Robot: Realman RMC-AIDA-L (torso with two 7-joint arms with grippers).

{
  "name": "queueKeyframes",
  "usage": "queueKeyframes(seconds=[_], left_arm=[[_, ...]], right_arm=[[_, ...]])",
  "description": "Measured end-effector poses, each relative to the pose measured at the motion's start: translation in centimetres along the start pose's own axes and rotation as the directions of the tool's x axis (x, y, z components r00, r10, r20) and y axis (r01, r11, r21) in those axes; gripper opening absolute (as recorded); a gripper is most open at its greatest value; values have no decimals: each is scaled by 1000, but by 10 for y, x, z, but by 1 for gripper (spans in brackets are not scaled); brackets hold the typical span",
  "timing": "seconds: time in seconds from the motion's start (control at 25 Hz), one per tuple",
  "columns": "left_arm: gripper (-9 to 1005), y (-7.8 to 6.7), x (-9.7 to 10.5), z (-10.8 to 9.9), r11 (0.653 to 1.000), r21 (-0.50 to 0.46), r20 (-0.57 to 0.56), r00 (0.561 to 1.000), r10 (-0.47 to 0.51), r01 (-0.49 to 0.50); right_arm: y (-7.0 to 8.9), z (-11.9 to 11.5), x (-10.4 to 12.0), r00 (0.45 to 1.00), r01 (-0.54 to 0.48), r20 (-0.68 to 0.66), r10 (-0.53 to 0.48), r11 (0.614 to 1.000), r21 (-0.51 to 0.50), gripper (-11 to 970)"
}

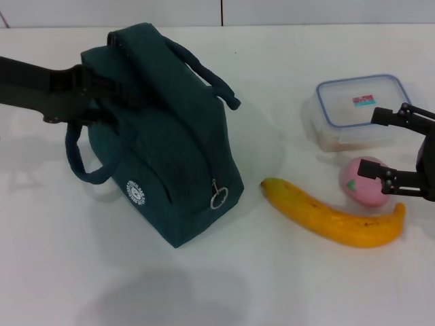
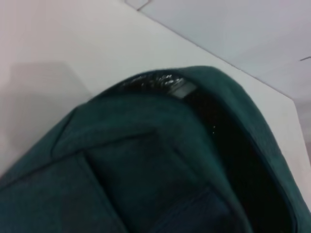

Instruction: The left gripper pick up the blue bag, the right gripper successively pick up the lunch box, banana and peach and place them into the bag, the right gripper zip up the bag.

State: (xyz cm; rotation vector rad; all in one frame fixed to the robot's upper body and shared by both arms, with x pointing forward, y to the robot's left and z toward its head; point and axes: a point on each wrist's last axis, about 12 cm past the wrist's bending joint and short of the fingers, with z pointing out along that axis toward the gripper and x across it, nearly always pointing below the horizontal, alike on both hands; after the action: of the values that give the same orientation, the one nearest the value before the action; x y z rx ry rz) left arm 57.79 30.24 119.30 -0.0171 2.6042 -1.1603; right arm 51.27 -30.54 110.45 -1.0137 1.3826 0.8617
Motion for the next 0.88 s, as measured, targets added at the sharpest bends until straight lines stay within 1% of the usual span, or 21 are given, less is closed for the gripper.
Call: queueKeyframes(seconds=[0.04, 0.12, 0.36, 0.56, 0.64, 0.72, 0.8, 0.88], left_arm=[[718, -1, 0, -1, 1000, -2, 3, 1000, 7, -7], [516, -2, 0, -3, 1000, -10, 10, 1000, 28, -28], [386, -5, 2, 3, 998, -25, -30, 998, 48, -49], [278, -7, 2, 7, 998, -19, -39, 998, 54, -54], [206, -9, 1, 8, 998, -12, -39, 998, 58, -58], [135, -11, 0, 9, 998, -6, -39, 997, 63, -63], [63, -13, -1, 11, 998, -1, -39, 997, 64, -64], [50, -15, -1, 12, 998, 4, -39, 997, 61, -61]], right_arm=[[0, 0, 0, 1000, 0, 0, 0, 1000, 0, 856], [0, 0, 0, 1000, 0, -1, 0, 1000, 1, 856], [-1, -1, -1, 1000, 1, 7, -1, 1000, 7, 855], [-1, -2, -1, 1000, 2, 7, -2, 1000, 10, 855], [-3, -4, -2, 1000, 2, 9, -2, 1000, 26, 855], [-8, -7, -1, 1000, -16, 13, 15, 997, 80, 854], [-16, -12, 3, 997, -71, 32, 66, 982, 177, 854], [-22, -19, 6, 990, -139, 63, 126, 955, 264, 854]])
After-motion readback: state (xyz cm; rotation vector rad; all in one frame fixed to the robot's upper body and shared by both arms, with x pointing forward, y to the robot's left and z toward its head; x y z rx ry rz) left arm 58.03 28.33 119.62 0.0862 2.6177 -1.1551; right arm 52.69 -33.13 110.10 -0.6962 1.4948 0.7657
